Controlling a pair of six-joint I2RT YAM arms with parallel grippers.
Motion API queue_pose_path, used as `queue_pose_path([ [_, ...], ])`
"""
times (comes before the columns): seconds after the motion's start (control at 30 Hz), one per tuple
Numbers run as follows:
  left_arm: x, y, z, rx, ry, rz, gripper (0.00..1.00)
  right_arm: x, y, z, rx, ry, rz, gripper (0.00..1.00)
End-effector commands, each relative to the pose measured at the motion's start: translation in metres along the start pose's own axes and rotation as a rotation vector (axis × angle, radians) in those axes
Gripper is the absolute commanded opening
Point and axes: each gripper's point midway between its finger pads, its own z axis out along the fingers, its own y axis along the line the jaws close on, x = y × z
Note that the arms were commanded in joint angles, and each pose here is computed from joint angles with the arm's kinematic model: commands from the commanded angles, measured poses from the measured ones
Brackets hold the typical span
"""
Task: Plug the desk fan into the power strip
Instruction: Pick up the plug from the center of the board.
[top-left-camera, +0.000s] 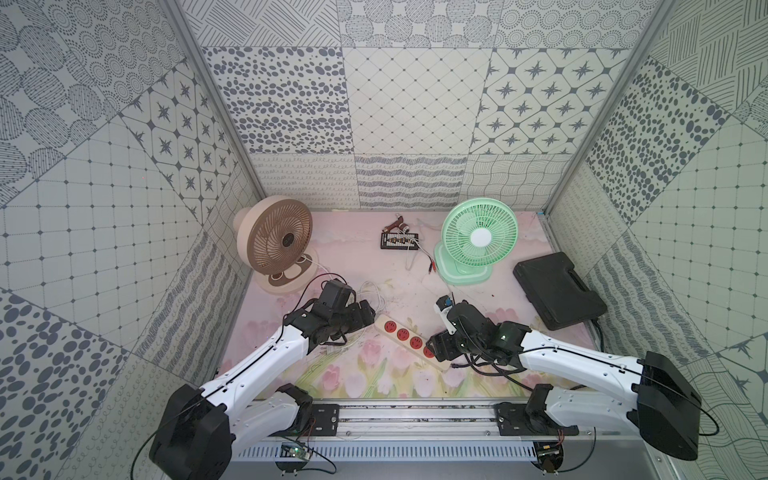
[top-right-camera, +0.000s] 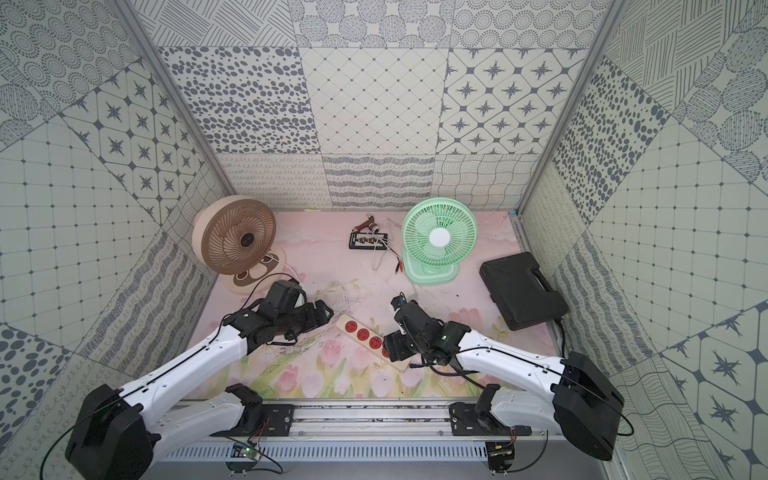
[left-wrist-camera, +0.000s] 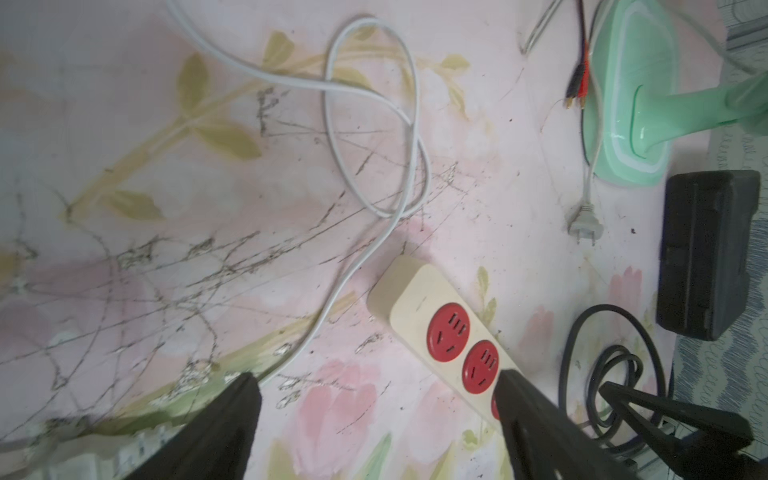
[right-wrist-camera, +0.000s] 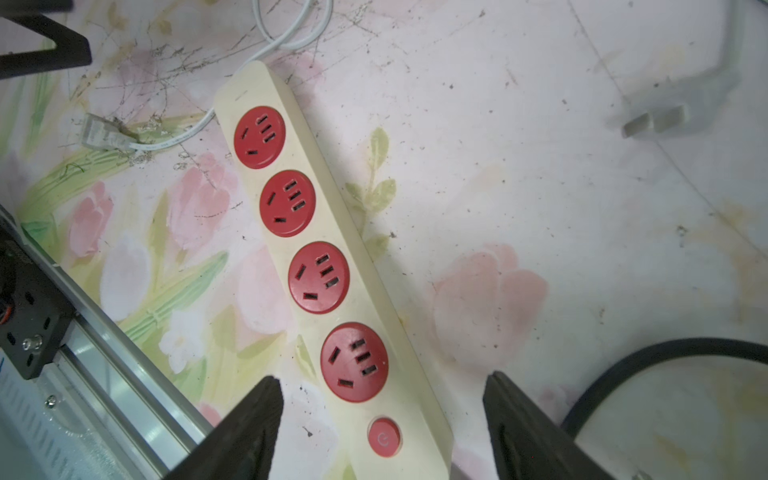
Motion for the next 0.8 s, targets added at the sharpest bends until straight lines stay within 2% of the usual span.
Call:
queue_pose_path([
  [0.0, 0.024, 0.045, -0.002, -0.178, 0.036, -0.008, 0.83, -0.017, 0.009, 0.000, -0.006, -0.052, -0.048, 0.80],
  [0.17, 0.027, 0.056, 0.007, -0.265, 0.074, 0.042, 0.71, -0.018, 0.011, 0.003, -0.019, -0.056, -0.029, 0.78],
  [0.27, 0.021, 0.049, 0.013, -0.296, 0.089, 0.080, 0.63, -0.016, 0.009, 0.004, -0.008, -0.056, -0.015, 0.77],
  [0.37, 0.011, 0.040, 0.024, -0.314, 0.098, 0.121, 0.60, -0.014, 0.006, 0.003, -0.004, -0.059, 0.001, 0.77],
  [0.5, 0.008, 0.029, 0.044, -0.321, 0.170, 0.165, 0.53, -0.011, 0.004, -0.002, -0.007, -0.074, 0.017, 0.77],
  [0.67, 0.011, 0.022, 0.063, -0.325, 0.231, 0.199, 0.51, -0.006, -0.001, -0.008, -0.008, -0.094, 0.030, 0.78],
  [0.77, 0.010, 0.017, 0.069, -0.315, 0.234, 0.214, 0.55, -0.004, -0.002, -0.010, -0.008, -0.101, 0.035, 0.78],
])
